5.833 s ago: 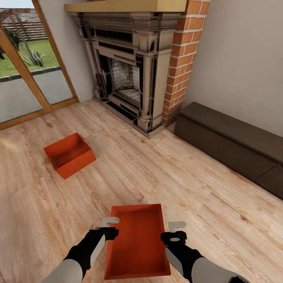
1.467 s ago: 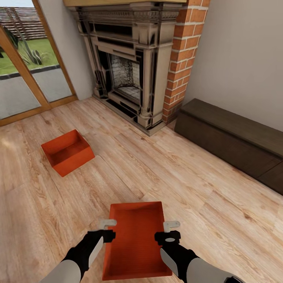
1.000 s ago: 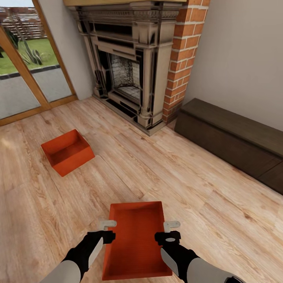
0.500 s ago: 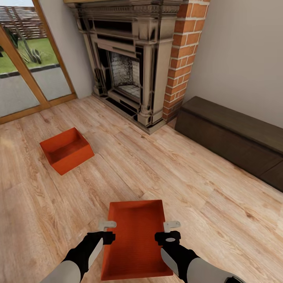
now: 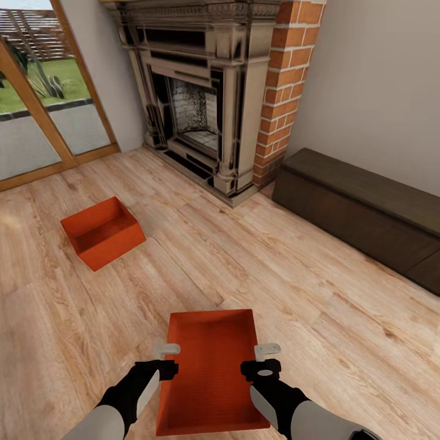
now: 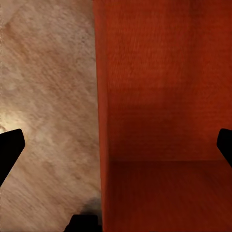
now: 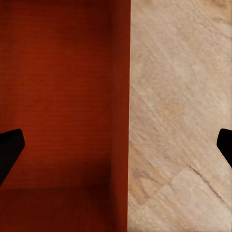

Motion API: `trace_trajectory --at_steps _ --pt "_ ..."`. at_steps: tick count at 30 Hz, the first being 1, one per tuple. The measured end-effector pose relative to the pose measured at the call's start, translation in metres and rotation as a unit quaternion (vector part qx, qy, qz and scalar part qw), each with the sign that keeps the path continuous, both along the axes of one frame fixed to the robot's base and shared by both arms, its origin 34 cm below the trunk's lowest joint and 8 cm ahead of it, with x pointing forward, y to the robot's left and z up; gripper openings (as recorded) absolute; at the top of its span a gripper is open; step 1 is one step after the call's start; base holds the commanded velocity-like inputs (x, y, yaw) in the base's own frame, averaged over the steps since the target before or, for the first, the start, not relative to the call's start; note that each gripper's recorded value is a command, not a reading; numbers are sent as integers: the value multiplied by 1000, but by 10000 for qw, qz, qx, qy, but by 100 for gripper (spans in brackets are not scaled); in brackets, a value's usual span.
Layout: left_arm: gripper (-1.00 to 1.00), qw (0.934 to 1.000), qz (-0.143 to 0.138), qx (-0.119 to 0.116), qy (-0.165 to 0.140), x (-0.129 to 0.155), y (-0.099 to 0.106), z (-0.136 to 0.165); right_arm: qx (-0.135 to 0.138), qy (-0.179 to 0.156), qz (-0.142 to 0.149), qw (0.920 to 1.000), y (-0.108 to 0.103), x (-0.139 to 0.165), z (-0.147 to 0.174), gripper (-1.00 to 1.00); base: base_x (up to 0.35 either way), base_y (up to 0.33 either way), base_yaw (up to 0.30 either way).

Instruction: Move the two storage containers from the living room to the garage. In the garage, place one container on the floor and stack the other container on top of it (either order is fine).

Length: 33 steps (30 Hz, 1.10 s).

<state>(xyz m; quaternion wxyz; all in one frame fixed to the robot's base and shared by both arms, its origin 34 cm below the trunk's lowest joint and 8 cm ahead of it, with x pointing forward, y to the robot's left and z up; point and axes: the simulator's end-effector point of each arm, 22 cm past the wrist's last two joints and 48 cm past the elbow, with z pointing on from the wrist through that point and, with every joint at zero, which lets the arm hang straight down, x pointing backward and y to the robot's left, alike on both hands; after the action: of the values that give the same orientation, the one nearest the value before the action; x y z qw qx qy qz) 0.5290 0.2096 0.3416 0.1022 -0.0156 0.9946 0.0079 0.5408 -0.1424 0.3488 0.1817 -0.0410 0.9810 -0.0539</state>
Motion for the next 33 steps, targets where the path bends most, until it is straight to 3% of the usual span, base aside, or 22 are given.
trace_trajectory --at_steps 6,33 --pt "100 10000 10 74 -2 0 11 0 0 -2 1 10000 0 0 0 100 0 0 0" --pt "100 10000 15 98 -3 -6 15 -41 -8 -6 -2 10000 -1 -6 -40 100 0 0 0"
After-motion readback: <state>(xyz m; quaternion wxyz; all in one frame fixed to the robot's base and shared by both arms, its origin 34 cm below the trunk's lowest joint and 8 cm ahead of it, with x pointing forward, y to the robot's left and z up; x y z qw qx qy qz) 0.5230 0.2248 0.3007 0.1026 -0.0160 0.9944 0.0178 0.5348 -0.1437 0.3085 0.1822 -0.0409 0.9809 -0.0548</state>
